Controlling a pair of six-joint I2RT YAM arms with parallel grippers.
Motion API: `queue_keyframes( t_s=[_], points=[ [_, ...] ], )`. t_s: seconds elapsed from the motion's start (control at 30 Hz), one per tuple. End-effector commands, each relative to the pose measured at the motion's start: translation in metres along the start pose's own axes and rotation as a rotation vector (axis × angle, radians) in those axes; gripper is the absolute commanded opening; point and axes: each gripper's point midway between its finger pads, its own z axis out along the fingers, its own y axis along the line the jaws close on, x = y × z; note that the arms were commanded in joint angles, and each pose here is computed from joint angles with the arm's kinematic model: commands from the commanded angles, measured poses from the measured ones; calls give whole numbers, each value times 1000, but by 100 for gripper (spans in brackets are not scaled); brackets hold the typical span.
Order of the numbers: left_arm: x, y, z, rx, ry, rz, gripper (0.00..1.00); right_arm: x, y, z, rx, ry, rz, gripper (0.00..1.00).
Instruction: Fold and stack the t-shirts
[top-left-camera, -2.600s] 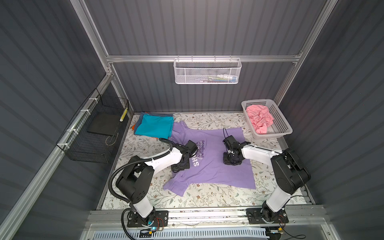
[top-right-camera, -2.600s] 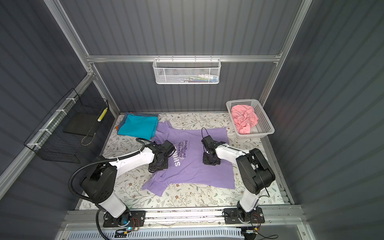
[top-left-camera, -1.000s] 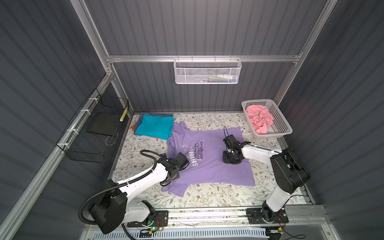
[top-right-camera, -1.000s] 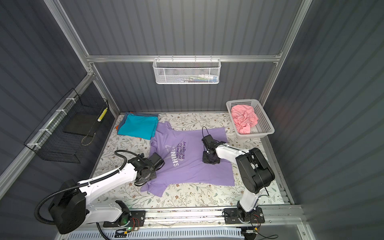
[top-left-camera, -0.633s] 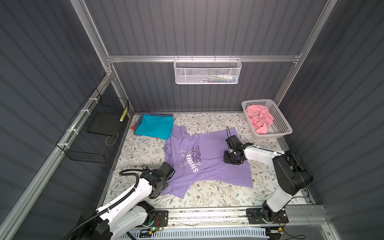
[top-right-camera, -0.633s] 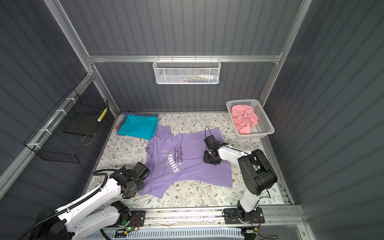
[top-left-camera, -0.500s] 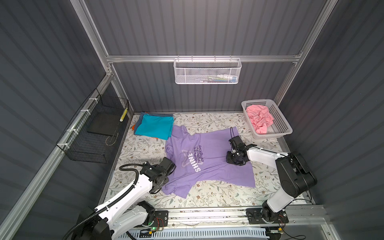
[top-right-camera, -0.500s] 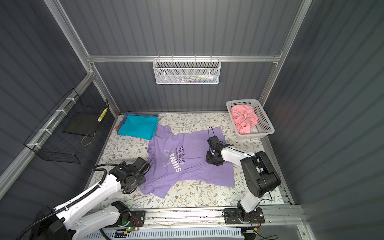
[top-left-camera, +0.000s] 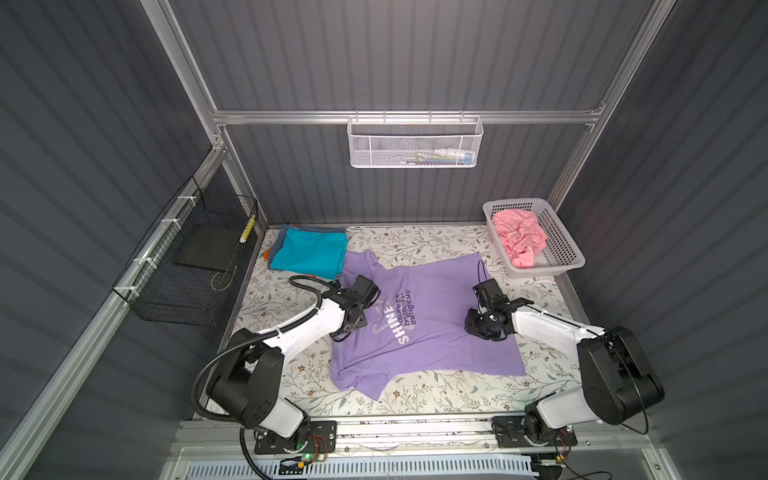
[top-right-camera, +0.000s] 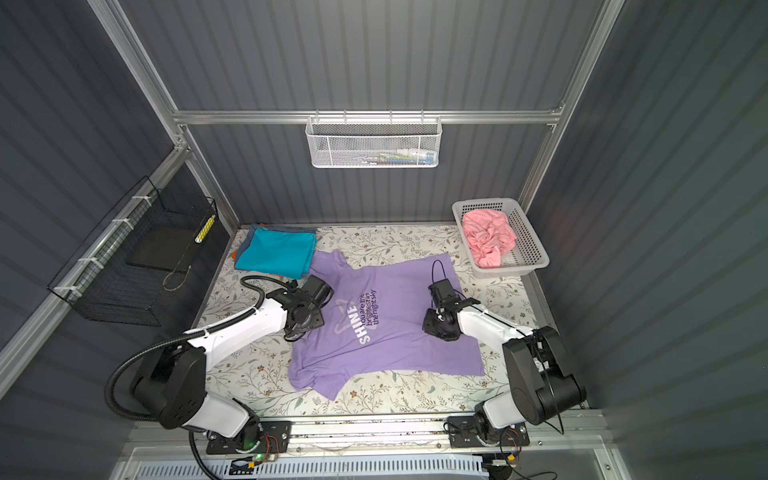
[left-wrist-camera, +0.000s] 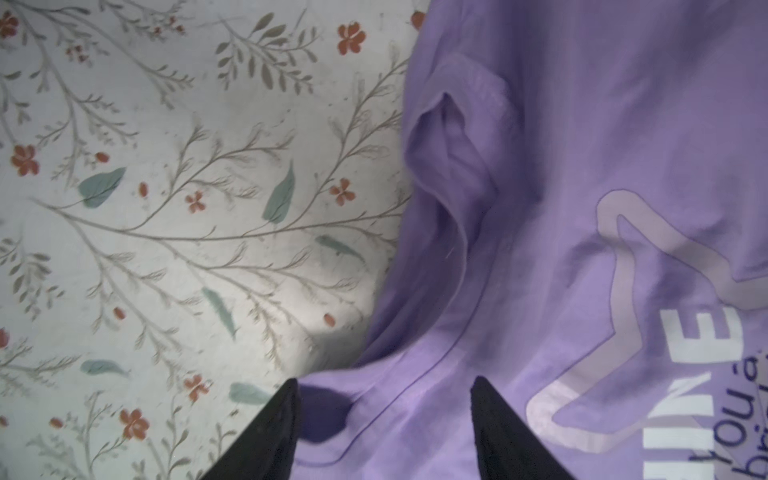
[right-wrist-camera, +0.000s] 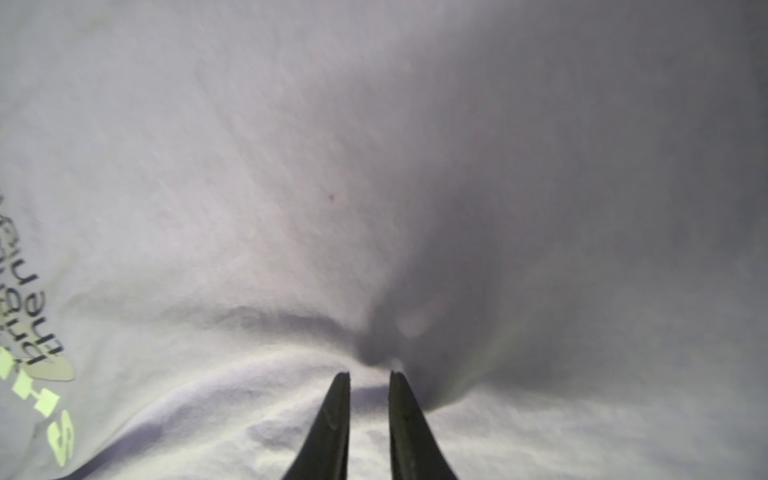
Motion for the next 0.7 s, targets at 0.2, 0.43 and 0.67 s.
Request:
queue_keyframes(
  t_s=[0.2, 0.43, 0.67],
  points=[
    [-22, -21, 38, 12, 24, 47, 33, 2, 2, 5, 2, 35, 34, 22],
    [-38, 5, 55, -2, 70, -16, 0, 4, -8, 6, 41, 24, 36, 22],
    [-57, 47, 47, -31, 36, -83, 0, 2, -10, 8, 60, 22, 40, 22]
  ],
)
